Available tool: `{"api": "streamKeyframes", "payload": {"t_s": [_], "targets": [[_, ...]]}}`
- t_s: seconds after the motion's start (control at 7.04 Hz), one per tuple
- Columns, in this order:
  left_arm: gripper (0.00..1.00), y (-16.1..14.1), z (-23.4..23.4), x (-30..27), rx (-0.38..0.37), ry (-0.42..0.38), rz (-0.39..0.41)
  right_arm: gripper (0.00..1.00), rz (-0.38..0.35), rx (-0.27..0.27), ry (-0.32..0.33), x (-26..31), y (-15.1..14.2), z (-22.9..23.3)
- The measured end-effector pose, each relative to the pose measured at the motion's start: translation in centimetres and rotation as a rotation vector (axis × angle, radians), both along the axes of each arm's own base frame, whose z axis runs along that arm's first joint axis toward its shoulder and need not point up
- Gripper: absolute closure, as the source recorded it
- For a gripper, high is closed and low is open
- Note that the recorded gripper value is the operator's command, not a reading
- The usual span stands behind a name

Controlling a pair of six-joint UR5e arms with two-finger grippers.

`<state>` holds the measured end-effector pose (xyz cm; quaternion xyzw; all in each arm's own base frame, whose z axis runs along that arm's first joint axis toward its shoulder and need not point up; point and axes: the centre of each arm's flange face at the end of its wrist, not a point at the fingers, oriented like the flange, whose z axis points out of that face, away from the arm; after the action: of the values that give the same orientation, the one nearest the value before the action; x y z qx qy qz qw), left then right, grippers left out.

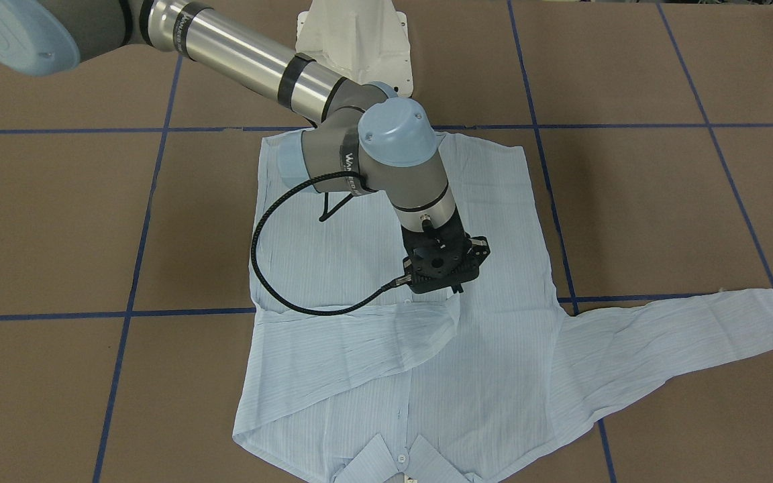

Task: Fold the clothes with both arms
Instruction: 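Carry the grasped sleeve with the right gripper across the shirt front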

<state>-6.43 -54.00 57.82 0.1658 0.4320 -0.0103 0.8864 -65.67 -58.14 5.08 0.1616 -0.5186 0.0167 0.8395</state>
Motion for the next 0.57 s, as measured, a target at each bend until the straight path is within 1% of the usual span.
{"api": "streamKeyframes", "payload": {"t_s": [0.14, 0.28, 0.43, 0.57], "targets": [[0.01, -0.1, 0.0, 0.0, 0.000, 0.000, 0.000, 0.00, 0.028, 0.046, 0.006, -0.9, 0.3, -2.6], [0.01, -0.1, 0.0, 0.0, 0.000, -0.002, -0.001, 0.00, 0.060, 0.082, 0.009, -2.0, 1.4, -4.4], [0.01, -0.2, 0.1, -0.1, -0.002, -0.007, -0.004, 0.00, 0.079, 0.104, 0.011, -2.9, 2.4, -5.3], [0.01, -0.4, 0.4, -0.1, -0.013, -0.014, -0.013, 0.00, 0.085, 0.112, 0.007, -3.1, 3.0, -5.8]]}}
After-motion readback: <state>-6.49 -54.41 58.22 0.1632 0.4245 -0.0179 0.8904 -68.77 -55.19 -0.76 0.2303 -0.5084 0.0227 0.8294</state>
